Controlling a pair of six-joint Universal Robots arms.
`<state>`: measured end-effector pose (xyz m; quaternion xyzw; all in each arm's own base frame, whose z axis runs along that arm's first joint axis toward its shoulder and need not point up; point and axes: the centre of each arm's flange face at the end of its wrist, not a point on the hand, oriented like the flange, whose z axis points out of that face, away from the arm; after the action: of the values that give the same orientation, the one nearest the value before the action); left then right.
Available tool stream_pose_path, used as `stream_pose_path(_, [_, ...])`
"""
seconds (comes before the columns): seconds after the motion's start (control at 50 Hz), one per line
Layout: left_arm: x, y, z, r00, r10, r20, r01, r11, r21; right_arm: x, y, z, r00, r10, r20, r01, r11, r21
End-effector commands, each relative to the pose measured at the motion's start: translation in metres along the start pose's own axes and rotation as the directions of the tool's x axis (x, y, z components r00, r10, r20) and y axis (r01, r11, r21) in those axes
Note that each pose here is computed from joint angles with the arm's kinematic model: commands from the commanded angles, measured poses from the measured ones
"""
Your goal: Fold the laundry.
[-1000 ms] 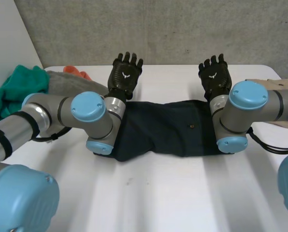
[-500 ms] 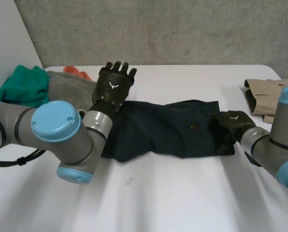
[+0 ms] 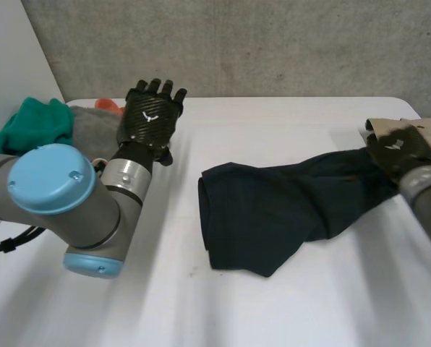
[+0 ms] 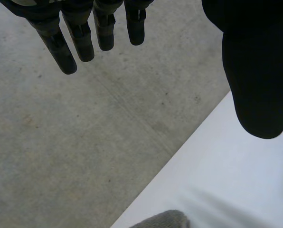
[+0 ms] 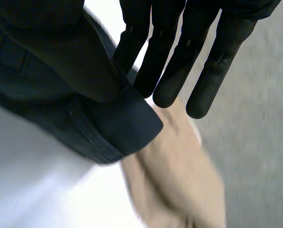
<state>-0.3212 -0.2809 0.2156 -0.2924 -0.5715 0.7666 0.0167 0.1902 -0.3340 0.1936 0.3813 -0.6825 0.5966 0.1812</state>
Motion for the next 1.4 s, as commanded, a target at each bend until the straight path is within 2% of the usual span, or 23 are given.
stream_pose_path(0.02, [-0.012, -0.005, -0.006, 1.0, -0.013, 0.024, 0.013, 1.0, 0.0, -0.073, -0.09, -0.031, 0.989, -0.107, 0.104, 0.063, 0.93, 0.361])
stream_pose_path(0.06, [-0.014, -0.007, -0.007, 0.999, -0.024, 0.026, 0.024, 1.0, 0.003, -0.099, -0.1, -0.043, 0.977, -0.155, 0.148, 0.075, 0.895, 0.44])
stream_pose_path(0.12, [-0.019, -0.009, -0.01, 0.998, -0.047, 0.038, 0.047, 0.999, 0.005, -0.155, -0.108, -0.074, 0.918, -0.314, 0.244, 0.122, 0.806, 0.579])
stream_pose_path(0.14, [-0.02, -0.01, -0.011, 0.998, -0.051, 0.039, 0.051, 0.999, 0.006, -0.169, -0.107, -0.082, 0.896, -0.357, 0.265, 0.134, 0.785, 0.605])
stream_pose_path(0.16, [-0.022, -0.01, -0.012, 0.997, -0.058, 0.041, 0.058, 0.998, 0.004, -0.194, -0.102, -0.097, 0.845, -0.445, 0.296, 0.158, 0.737, 0.657])
stream_pose_path(0.24, [-0.023, -0.013, -0.015, 0.997, -0.063, 0.039, 0.063, 0.998, 0.0, -0.215, -0.096, -0.114, 0.778, -0.568, 0.267, 0.227, 0.652, 0.724])
stream_pose_path(0.28, [-0.024, -0.015, -0.016, 0.997, -0.064, 0.038, 0.064, 0.998, -0.003, -0.214, -0.098, -0.116, 0.783, -0.564, 0.264, 0.218, 0.646, 0.732])
stream_pose_path(0.3, [-0.024, -0.015, -0.016, 0.997, -0.064, 0.038, 0.064, 0.998, -0.003, -0.212, -0.1, -0.117, 0.79, -0.551, 0.268, 0.205, 0.65, 0.731])
stream_pose_path(0.38, [-0.027, -0.02, -0.012, 0.997, -0.065, 0.045, 0.064, 0.998, 0.011, -0.164, -0.126, -0.115, 0.885, -0.35, 0.307, 0.044, 0.719, 0.694])
stream_pose_path(0.4, [-0.029, -0.024, -0.009, 0.997, -0.066, 0.051, 0.065, 0.998, 0.023, -0.139, -0.132, -0.112, 0.91, -0.206, 0.359, -0.085, 0.756, 0.649])
stream_pose_path(0.42, [-0.029, -0.026, -0.007, 0.996, -0.068, 0.052, 0.066, 0.997, 0.031, -0.128, -0.134, -0.11, 0.912, -0.128, 0.389, -0.157, 0.767, 0.622])
stream_pose_path(0.46, [-0.03, -0.031, -0.004, 0.996, -0.071, 0.053, 0.069, 0.997, 0.046, -0.109, -0.135, -0.105, 0.894, 0.025, 0.447, -0.3, 0.773, 0.558])
stream_pose_path(0.48, [-0.028, -0.035, -0.002, 0.995, -0.085, 0.044, 0.083, 0.995, 0.053, -0.093, -0.136, -0.1, 0.855, 0.162, 0.493, -0.43, 0.753, 0.498])
stream_pose_path(0.54, [-0.024, -0.044, 0.0, 0.991, -0.129, 0.027, 0.127, 0.99, 0.064, -0.062, -0.129, -0.083, 0.77, 0.373, 0.517, -0.597, 0.707, 0.38])
stream_pose_path(0.58, [-0.016, -0.051, 0.002, 0.981, -0.192, -0.01, 0.192, 0.98, 0.053, -0.047, -0.121, -0.075, 0.756, 0.434, 0.491, -0.624, 0.705, 0.337])
stream_pose_path(0.62, [-0.004, -0.048, 0.003, 0.97, -0.237, -0.049, 0.238, 0.971, 0.01, -0.034, -0.105, -0.06, 0.751, 0.482, 0.452, -0.628, 0.733, 0.261])
stream_pose_path(0.72, [0.037, -0.033, 0.0, 0.935, -0.326, -0.138, 0.302, 0.938, -0.17, -0.044, -0.091, -0.032, 0.736, 0.502, 0.454, -0.606, 0.787, 0.114])
stream_pose_path(0.78, [0.048, -0.023, -0.005, 0.928, -0.346, -0.14, 0.305, 0.92, -0.247, -0.05, -0.091, -0.016, 0.729, 0.495, 0.472, -0.585, 0.809, 0.055])
stream_pose_path(0.84, [0.048, -0.02, -0.006, 0.926, -0.363, -0.106, 0.326, 0.908, -0.265, -0.052, -0.093, -0.009, 0.717, 0.5, 0.486, -0.581, 0.813, 0.02])
stream_pose_path(0.94, [0.048, -0.013, -0.012, 0.912, -0.409, -0.018, 0.385, 0.871, -0.306, -0.061, -0.105, 0.002, 0.666, 0.492, 0.561, -0.587, 0.81, -0.013])
stream_pose_path(1.16, [0.061, 0.014, -0.024, 0.915, -0.404, -0.009, 0.36, 0.824, -0.438, -0.109, -0.09, 0.014, 0.583, 0.51, 0.632, -0.515, 0.834, -0.198])
stream_pose_path(1.22, [0.066, 0.026, -0.029, 0.922, -0.387, -0.016, 0.332, 0.811, -0.482, -0.117, -0.082, 0.016, 0.594, 0.492, 0.636, -0.482, 0.851, -0.208])
stream_pose_path(1.4, [0.077, 0.056, -0.039, 0.939, -0.339, -0.049, 0.247, 0.768, -0.59, -0.128, -0.052, 0.015, 0.752, 0.266, 0.603, -0.225, 0.964, -0.145])
